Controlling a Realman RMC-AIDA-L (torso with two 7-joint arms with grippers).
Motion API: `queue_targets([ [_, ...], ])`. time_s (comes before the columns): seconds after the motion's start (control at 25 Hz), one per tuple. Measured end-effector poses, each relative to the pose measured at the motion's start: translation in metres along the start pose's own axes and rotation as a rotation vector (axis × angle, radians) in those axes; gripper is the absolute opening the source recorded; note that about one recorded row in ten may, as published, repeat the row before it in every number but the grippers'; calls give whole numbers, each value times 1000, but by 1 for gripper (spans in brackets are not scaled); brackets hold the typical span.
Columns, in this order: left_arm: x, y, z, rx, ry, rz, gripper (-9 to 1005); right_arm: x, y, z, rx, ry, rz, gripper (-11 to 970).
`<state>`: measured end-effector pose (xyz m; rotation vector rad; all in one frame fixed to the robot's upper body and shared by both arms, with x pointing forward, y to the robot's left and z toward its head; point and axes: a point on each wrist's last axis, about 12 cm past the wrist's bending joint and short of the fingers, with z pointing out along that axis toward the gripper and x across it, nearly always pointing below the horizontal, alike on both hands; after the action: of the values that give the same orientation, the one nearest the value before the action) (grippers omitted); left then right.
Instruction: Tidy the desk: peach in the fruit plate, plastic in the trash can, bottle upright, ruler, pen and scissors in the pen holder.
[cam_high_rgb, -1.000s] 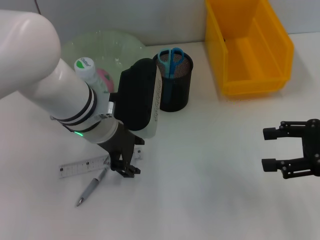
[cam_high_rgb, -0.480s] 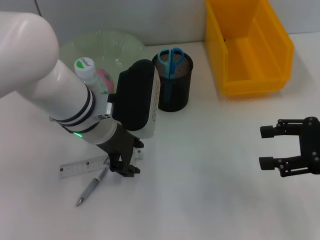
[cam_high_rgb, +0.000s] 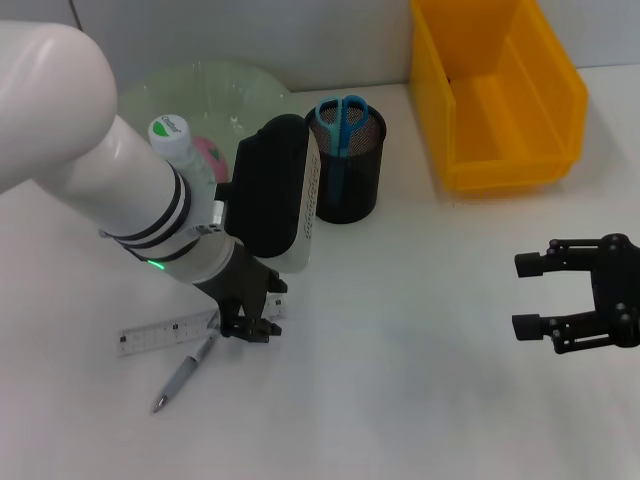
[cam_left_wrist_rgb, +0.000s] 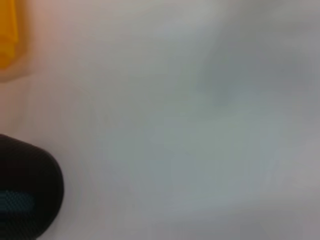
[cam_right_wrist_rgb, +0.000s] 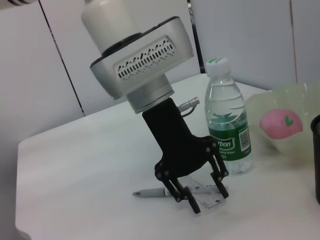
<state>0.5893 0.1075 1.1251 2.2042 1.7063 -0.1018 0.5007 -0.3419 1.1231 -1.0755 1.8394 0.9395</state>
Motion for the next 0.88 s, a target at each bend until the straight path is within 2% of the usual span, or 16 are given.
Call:
queue_targets([
  [0.88, 2, 1, 1, 3, -3, -18, 425, -1, 0, 2, -5, 2, -5, 809],
])
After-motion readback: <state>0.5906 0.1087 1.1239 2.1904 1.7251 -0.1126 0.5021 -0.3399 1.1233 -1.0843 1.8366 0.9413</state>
